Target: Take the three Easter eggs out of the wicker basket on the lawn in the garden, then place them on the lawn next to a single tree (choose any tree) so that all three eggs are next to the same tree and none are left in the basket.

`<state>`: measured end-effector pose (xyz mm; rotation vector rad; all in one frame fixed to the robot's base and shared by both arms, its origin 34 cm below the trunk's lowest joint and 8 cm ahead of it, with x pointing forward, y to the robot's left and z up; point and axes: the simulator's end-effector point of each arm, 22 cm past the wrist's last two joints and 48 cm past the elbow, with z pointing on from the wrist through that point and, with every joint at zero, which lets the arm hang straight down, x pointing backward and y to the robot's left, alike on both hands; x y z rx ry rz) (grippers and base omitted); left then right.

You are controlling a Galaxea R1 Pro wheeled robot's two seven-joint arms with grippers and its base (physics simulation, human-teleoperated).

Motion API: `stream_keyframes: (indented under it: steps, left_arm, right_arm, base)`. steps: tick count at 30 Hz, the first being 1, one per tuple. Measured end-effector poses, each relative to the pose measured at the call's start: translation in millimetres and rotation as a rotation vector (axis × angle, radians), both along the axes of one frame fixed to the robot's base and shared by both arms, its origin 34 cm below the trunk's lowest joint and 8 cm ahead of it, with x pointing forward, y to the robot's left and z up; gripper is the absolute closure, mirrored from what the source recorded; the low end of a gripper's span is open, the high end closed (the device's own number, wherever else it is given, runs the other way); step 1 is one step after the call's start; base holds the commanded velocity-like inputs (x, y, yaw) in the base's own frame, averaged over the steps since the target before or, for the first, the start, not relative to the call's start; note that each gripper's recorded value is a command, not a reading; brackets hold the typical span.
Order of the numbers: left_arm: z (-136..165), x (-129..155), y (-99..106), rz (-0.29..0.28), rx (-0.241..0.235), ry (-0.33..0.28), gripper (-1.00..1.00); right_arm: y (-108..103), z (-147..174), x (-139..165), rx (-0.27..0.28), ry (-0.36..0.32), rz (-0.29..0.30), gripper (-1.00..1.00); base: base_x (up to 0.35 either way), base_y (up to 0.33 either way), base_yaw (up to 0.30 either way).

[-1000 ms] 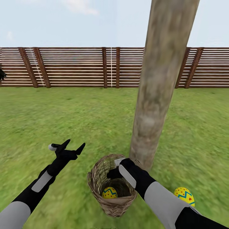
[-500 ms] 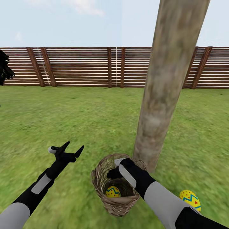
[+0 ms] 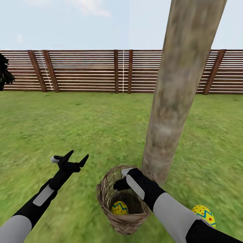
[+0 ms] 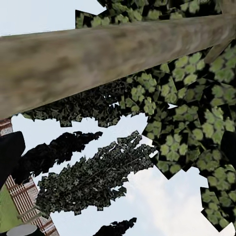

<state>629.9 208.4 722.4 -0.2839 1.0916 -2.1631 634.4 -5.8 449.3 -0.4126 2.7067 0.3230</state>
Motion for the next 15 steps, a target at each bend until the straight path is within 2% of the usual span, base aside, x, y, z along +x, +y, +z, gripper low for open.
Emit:
stream_keyframes:
  steps: [3,5,9,15]
  left_arm:
    - [-11,2,5,0.013,-0.002,0.029,-1.0]
    - [-15,1,11,0.021,-0.02,0.036,-1.0]
    - [-11,-7,22,0.03,-0.075,0.005,-1.0]
    - [-9,-9,26,0.052,-0.081,-0.023,-1.0]
  right_arm:
    - [-1,-2,-1,0.0,0.005,-0.002,-1.0]
    - [-1,-2,-1,0.0,0.008,-0.004,-1.0]
    - [1,-3,-3,0.011,0.019,-0.008,-1.0]
    - [4,-3,-6,0.031,0.034,-0.017,-1.0]
  base:
    - [0.172,0.0,0.0]
    - [0.054,0.0,0.0]
    - [0.016,0.0,0.0]
    - [0.001,0.0,0.0]
